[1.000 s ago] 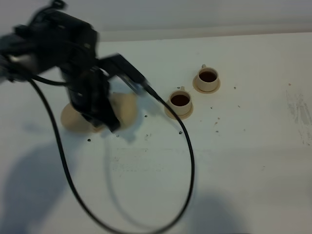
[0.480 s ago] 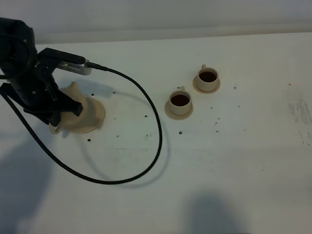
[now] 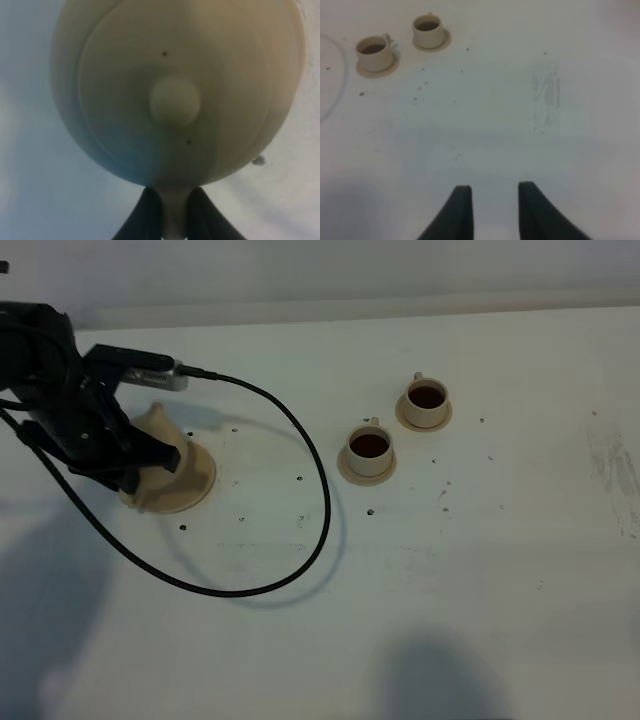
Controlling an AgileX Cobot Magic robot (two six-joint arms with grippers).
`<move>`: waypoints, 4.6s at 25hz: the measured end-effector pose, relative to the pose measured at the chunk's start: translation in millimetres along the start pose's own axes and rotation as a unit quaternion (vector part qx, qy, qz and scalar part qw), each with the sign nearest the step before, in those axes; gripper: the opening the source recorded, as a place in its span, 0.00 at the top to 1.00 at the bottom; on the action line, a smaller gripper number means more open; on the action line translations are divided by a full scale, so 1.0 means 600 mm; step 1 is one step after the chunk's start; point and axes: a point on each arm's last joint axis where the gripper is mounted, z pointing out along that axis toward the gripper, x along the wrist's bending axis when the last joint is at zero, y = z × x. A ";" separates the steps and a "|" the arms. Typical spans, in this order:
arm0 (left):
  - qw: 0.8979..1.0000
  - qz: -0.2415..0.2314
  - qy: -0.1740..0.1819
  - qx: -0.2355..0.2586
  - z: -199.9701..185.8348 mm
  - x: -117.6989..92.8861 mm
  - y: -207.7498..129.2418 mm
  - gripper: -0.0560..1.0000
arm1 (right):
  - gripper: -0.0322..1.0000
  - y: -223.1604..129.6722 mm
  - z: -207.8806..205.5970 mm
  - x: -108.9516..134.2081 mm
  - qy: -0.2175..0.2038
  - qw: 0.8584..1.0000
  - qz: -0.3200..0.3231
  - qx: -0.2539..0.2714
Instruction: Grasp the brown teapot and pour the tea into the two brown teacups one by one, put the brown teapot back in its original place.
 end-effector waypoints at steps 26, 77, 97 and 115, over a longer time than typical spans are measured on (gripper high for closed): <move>1.000 0.006 -0.026 0.007 0.036 -0.007 0.004 0.84 | 0.76 0.000 0.000 0.000 0.000 1.000 0.000 0.000; 0.985 -0.011 -0.030 -0.169 -0.200 -0.053 -0.483 0.37 | 0.76 0.000 0.000 0.000 0.000 1.000 0.000 0.000; 0.913 -0.090 0.038 -0.395 -0.238 -0.063 -0.592 0.37 | 0.76 0.000 0.000 0.000 0.000 1.000 0.000 0.000; 0.903 -0.074 0.031 -0.422 -0.237 -0.066 -0.608 0.37 | 0.76 0.000 0.000 0.000 0.000 1.000 0.000 0.000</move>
